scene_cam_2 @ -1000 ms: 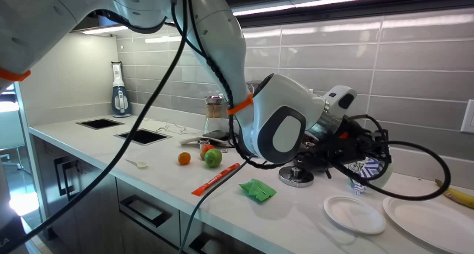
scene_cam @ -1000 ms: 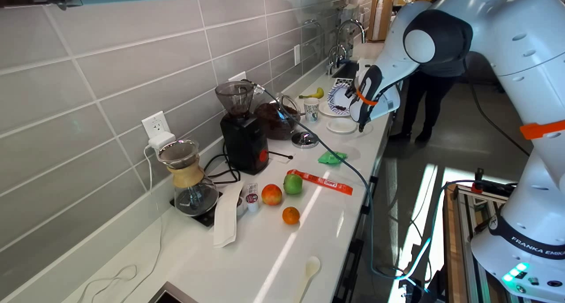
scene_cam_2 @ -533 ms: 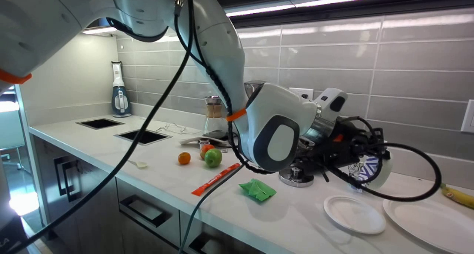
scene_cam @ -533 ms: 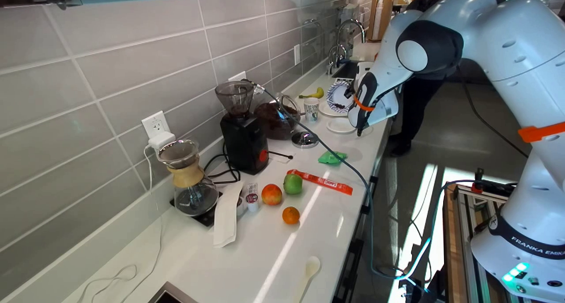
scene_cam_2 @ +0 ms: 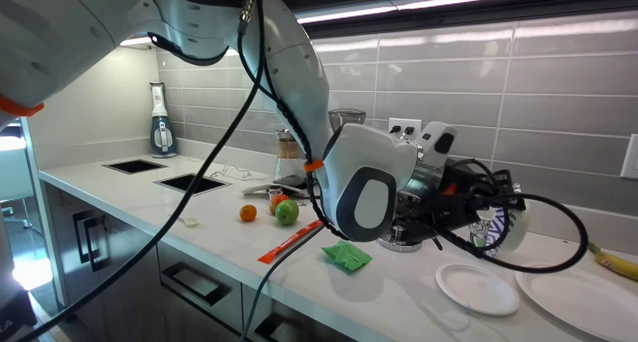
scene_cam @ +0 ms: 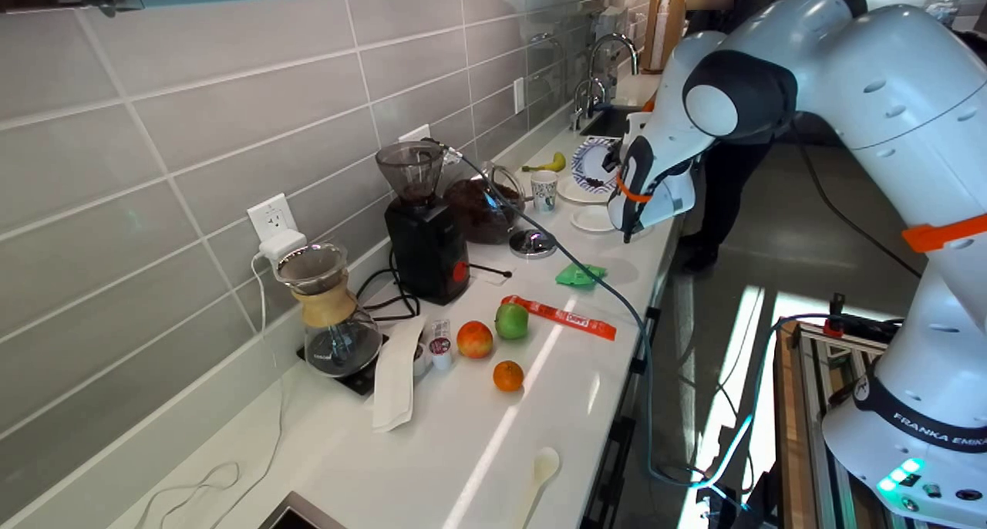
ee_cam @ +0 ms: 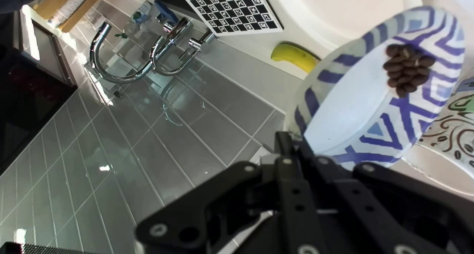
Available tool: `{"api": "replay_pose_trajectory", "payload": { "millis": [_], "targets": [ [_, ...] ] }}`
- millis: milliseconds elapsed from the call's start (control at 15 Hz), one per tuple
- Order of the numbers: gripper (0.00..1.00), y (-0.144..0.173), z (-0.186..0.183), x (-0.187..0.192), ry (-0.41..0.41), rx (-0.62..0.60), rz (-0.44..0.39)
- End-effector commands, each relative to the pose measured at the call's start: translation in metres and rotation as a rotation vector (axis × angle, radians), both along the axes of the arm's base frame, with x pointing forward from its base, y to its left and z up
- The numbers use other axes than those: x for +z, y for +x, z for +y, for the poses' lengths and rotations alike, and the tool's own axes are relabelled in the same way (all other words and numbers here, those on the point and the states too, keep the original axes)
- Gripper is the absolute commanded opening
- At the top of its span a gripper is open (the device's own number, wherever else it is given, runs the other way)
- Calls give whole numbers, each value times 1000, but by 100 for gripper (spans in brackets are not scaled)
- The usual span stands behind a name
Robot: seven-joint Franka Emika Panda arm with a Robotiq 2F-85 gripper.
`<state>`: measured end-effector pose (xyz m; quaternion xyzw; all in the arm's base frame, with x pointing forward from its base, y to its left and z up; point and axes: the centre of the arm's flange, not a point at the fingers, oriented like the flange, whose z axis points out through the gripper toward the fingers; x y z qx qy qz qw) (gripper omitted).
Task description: Pick up the bowl and pour it's contents on the plate
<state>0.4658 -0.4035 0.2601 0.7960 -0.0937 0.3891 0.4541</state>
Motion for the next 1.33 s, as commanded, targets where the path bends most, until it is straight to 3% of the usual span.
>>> {"api": "replay_pose_trajectory", "payload": {
  "millis": [0,800,1267],
  "targets": [
    [1,-2,6,-5,-51,-2,0],
    [1,-14,17,-8,-179,11,12],
    [1,-15,21,-11,-213,19,32]
  ]
}}
